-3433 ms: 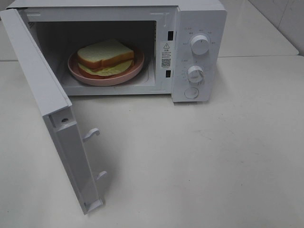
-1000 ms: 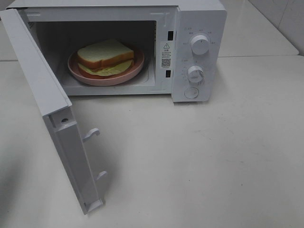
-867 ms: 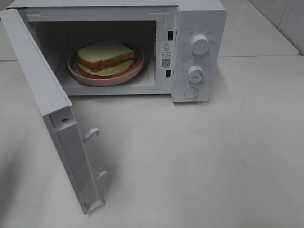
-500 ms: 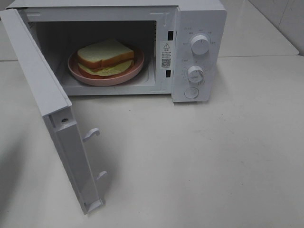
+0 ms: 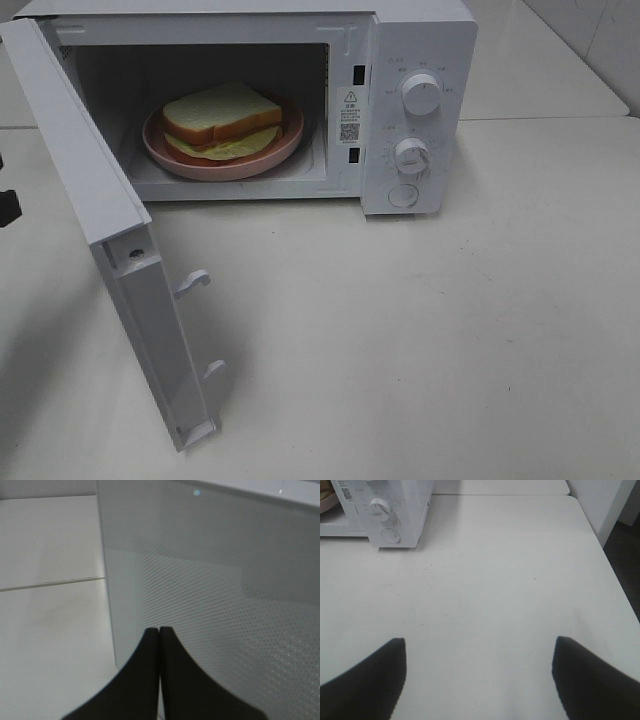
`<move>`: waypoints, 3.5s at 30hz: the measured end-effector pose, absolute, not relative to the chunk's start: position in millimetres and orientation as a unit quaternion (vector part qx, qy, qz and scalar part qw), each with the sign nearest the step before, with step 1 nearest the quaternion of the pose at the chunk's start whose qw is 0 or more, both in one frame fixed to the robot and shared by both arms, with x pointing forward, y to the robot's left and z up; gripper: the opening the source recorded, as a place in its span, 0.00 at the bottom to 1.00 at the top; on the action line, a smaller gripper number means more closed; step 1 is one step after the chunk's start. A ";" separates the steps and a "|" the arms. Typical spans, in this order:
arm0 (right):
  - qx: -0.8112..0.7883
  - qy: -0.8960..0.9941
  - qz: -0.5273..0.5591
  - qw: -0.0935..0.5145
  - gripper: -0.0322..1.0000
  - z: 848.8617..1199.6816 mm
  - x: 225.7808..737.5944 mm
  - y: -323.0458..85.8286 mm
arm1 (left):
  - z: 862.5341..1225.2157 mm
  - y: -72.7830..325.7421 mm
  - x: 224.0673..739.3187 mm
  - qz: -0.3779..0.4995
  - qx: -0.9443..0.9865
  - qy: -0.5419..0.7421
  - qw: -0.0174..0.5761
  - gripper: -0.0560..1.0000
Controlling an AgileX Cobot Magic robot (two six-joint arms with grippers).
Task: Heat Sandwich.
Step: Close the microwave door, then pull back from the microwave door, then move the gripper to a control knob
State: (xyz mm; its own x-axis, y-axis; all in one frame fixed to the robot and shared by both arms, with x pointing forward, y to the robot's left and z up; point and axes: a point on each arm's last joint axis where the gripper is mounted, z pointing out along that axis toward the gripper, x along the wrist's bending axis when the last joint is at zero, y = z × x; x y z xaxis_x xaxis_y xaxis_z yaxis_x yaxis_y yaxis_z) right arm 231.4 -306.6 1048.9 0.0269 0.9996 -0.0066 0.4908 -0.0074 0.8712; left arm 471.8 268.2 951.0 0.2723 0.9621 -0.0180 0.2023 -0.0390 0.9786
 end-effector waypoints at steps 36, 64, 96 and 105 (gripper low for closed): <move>0.617 0.603 0.350 0.364 0.77 1048.9 231.4 -306.6 | 940.7 200.6 509.6 0.320 0.634 0.426 0.560 0.05; 0.617 0.603 0.350 0.364 0.77 1048.9 231.4 -306.6 | 945.4 117.4 559.1 0.320 0.637 0.411 0.569 0.05; 0.617 0.603 0.350 0.364 0.77 1048.9 231.4 -306.6 | 940.2 40.3 588.9 0.274 0.684 0.373 0.564 0.05; 0.617 0.603 0.350 0.364 0.77 1048.9 231.4 -306.6 | 945.0 55.8 571.7 0.266 0.669 0.414 0.557 0.05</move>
